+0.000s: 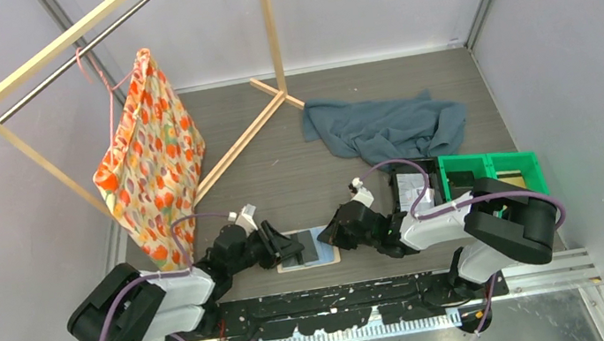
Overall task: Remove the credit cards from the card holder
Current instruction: Remove the credit card from the card holder.
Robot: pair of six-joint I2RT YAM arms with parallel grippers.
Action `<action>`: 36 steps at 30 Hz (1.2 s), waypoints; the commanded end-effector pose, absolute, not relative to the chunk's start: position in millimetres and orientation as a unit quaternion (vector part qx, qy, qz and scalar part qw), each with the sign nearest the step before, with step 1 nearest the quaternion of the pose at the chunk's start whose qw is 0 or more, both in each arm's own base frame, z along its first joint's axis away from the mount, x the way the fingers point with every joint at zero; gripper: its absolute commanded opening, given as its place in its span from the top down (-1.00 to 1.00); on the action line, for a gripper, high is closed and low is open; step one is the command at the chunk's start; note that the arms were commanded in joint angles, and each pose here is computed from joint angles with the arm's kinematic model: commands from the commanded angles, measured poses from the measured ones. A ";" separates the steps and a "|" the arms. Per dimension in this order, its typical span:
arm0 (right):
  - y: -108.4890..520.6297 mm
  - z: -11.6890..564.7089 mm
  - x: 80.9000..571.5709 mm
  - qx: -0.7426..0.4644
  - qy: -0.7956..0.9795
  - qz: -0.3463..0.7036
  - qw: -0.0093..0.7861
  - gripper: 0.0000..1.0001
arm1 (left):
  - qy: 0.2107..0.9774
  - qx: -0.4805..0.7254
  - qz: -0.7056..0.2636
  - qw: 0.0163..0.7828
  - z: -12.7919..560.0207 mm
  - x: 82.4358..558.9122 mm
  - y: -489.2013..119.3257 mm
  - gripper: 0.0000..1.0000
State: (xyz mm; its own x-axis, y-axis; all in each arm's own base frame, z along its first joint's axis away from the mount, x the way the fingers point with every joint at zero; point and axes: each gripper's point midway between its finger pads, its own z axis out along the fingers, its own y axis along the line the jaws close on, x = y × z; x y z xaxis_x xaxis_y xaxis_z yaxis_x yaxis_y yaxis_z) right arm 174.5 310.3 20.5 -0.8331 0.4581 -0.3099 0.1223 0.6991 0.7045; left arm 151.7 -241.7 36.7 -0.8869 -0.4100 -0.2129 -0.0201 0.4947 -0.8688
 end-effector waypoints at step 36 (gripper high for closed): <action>284.7 69.3 169.9 0.108 0.900 0.323 0.272 -0.16 | 0.841 -0.073 -0.484 0.230 100.4 132.6 -213.8 0.99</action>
